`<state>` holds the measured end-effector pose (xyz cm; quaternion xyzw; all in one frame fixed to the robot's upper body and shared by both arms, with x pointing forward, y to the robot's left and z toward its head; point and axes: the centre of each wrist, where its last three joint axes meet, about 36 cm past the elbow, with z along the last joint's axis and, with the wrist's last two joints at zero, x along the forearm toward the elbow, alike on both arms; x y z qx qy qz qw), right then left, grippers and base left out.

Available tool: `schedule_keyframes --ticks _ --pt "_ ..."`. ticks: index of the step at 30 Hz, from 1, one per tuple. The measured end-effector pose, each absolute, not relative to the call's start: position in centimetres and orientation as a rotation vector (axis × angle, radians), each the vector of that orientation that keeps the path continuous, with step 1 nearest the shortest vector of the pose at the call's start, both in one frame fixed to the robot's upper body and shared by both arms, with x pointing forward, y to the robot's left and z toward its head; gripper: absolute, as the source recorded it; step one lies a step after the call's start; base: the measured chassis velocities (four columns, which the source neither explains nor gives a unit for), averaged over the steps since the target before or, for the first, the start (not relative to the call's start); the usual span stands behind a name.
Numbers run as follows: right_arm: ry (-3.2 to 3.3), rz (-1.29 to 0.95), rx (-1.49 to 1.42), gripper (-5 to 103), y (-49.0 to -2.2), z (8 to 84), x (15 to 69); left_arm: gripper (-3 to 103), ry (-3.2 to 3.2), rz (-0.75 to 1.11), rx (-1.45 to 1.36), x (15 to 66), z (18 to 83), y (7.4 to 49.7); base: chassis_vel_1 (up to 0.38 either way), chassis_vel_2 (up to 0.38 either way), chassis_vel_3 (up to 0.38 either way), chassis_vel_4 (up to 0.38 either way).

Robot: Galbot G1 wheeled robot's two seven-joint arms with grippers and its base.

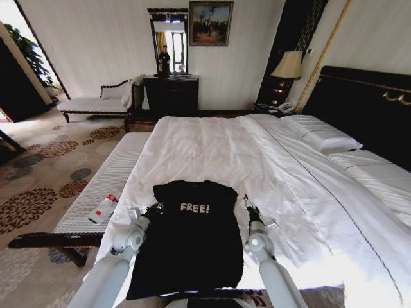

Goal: Fold the clothes on the bed.

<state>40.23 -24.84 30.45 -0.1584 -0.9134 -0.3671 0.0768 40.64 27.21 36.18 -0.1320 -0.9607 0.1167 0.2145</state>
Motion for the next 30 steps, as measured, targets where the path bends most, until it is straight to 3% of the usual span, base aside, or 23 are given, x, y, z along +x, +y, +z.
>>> schedule_keyframes --ticks 15,18,21,24,27,30 --pt "-2.741 -1.09 -0.475 100 -24.6 30.3 40.3 0 -2.669 0.169 -0.502 39.0 34.8 26.7 0.0 0.0 0.0 0.0" --pt "-2.743 -1.088 -0.474 100 -24.6 30.4 40.2 16 -2.67 0.19 -0.5 38.4 35.5 26.7 0.0 0.0 0.0 0.0" --pt "-2.742 -1.086 -0.474 100 -24.5 30.3 40.1 22 -2.675 0.226 -0.505 38.0 36.1 26.6 0.0 0.0 0.0 0.0" --pt "-2.741 -1.086 -0.474 100 -24.5 30.4 40.0 38 -2.685 0.252 -0.516 37.4 36.8 26.5 0.0 0.0 0.0 0.0" --pt "-2.741 -1.085 -0.475 100 -24.5 30.4 39.9 43 -2.694 0.229 -0.555 36.6 36.9 26.5 0.0 0.0 0.0 0.0" --pt "-2.743 -1.084 -0.474 100 -24.6 30.4 39.8 59 -2.708 0.189 -0.581 36.1 36.8 26.5 0.0 0.0 0.0 0.0"
